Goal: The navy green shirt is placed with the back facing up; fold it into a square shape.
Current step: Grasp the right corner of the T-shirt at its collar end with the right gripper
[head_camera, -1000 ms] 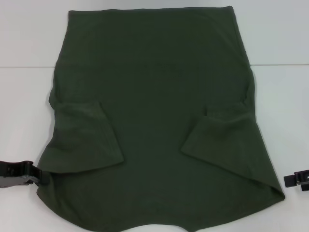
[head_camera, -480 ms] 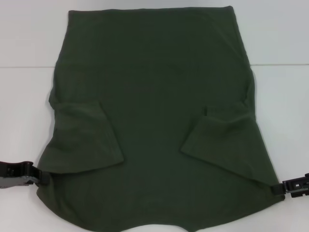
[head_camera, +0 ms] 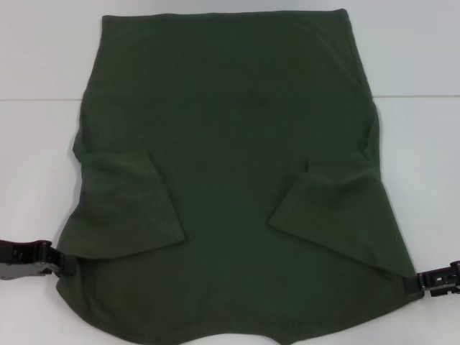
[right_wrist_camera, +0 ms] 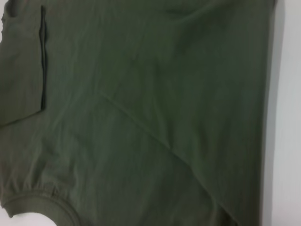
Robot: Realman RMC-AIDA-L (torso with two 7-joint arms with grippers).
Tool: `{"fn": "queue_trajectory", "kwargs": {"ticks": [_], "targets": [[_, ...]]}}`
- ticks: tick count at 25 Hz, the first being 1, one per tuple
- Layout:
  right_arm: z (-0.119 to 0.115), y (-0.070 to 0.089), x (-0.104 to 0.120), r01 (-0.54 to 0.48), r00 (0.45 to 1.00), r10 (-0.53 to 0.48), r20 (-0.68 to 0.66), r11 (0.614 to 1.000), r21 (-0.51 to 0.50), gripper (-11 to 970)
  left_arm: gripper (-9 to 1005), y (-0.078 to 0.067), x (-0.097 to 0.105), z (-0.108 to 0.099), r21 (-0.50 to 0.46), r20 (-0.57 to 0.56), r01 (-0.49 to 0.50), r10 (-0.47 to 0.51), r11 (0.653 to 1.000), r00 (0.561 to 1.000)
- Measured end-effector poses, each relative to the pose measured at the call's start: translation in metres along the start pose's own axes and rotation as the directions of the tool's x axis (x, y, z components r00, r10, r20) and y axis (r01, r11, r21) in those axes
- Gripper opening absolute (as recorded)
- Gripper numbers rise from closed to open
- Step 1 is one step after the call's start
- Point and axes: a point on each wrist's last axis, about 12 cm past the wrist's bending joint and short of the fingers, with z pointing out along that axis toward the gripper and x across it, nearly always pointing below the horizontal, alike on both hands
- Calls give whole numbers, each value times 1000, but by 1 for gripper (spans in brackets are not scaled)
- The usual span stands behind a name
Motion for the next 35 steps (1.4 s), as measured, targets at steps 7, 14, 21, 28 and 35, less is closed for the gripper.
{"fn": "queue_trajectory", "kwargs": {"ticks": [7,14,21,28,35], "targets": [[4,3,-1,17,1000,-17,-18,1000,3,796,22,0,0,0,0,0,0,0,1000,1000],[4,2,-2,16,1000,-16,-18,1000,15,790,22,0,0,0,1,-2,0,0,1000,1000],[4,3,-3,19,1000,-19,-14,1000,15,783,22,-1,0,1,6,1,-1,1,1000,1000],[4,3,-4,20,1000,-19,-13,1000,17,775,22,-1,0,1,8,4,0,0,1000,1000],[5,3,-4,20,1000,-20,-15,1000,23,767,23,-1,0,1,9,3,-1,1,1000,1000]]}}
